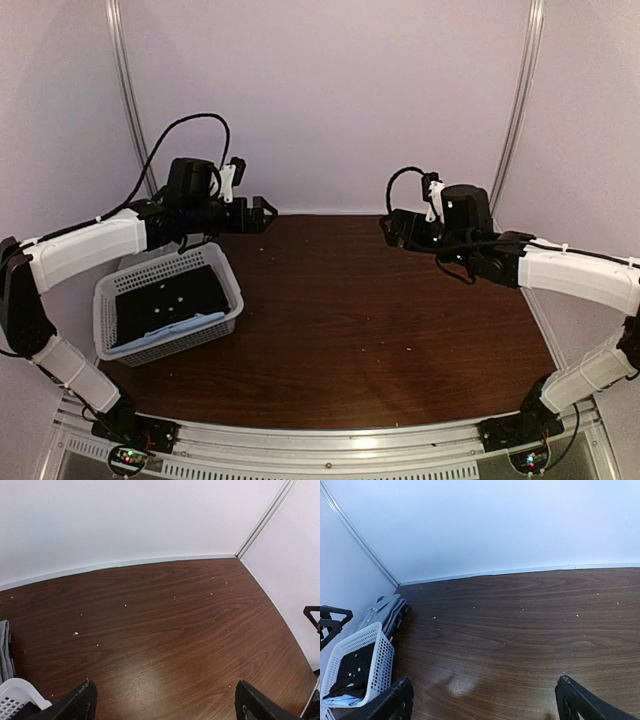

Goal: Fold and stack the long sleeve shirts
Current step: Pick up the crumpled shirt from the bin, then place the crumpled shirt at the center of the board.

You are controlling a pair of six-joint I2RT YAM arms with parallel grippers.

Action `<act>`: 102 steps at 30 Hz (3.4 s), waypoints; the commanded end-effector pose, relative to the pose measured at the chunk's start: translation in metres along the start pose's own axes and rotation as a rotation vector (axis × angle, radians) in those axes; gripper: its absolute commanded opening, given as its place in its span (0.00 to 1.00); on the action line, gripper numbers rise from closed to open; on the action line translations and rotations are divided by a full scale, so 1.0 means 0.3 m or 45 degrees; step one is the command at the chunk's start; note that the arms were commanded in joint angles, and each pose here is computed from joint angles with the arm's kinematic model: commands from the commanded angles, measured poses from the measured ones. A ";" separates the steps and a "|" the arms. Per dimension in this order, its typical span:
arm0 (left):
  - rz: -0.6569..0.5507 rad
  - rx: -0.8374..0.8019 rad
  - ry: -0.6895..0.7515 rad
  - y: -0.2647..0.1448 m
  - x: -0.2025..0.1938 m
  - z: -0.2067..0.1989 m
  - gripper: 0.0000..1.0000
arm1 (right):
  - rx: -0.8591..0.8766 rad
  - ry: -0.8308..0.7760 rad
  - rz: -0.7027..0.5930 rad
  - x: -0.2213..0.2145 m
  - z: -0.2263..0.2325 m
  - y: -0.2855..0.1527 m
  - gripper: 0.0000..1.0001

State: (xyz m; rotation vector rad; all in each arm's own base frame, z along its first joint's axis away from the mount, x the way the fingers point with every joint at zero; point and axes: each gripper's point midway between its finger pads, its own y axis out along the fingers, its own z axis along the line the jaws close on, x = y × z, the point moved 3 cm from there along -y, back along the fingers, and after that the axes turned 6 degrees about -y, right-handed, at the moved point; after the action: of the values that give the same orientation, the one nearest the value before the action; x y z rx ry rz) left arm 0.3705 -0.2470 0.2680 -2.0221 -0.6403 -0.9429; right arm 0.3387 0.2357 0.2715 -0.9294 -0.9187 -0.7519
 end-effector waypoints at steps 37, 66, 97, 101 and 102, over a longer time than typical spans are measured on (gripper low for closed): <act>0.101 0.879 -0.691 -0.348 -0.342 0.579 0.98 | 0.058 0.030 0.010 0.002 -0.066 0.036 0.99; 0.113 1.047 -0.566 -0.279 -0.317 0.745 0.00 | 0.134 0.069 0.024 -0.032 -0.049 0.028 1.00; -0.582 -0.357 -0.001 -0.497 0.595 -0.391 0.00 | 0.328 0.013 -0.111 0.069 0.078 -0.007 1.00; -0.538 -0.514 0.039 -0.452 0.576 -0.543 0.00 | 0.259 -0.010 -0.161 0.104 0.053 -0.049 1.00; -0.516 -0.554 0.046 -0.438 0.564 -0.580 0.00 | 0.229 -0.013 -0.178 0.115 0.042 -0.063 1.00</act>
State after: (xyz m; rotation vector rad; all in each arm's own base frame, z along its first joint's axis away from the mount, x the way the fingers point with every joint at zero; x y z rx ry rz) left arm 0.3291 -0.2628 0.4971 -2.1887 -0.9477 -1.2562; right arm 0.3392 0.2494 0.2734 -0.7185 -0.9799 -0.6635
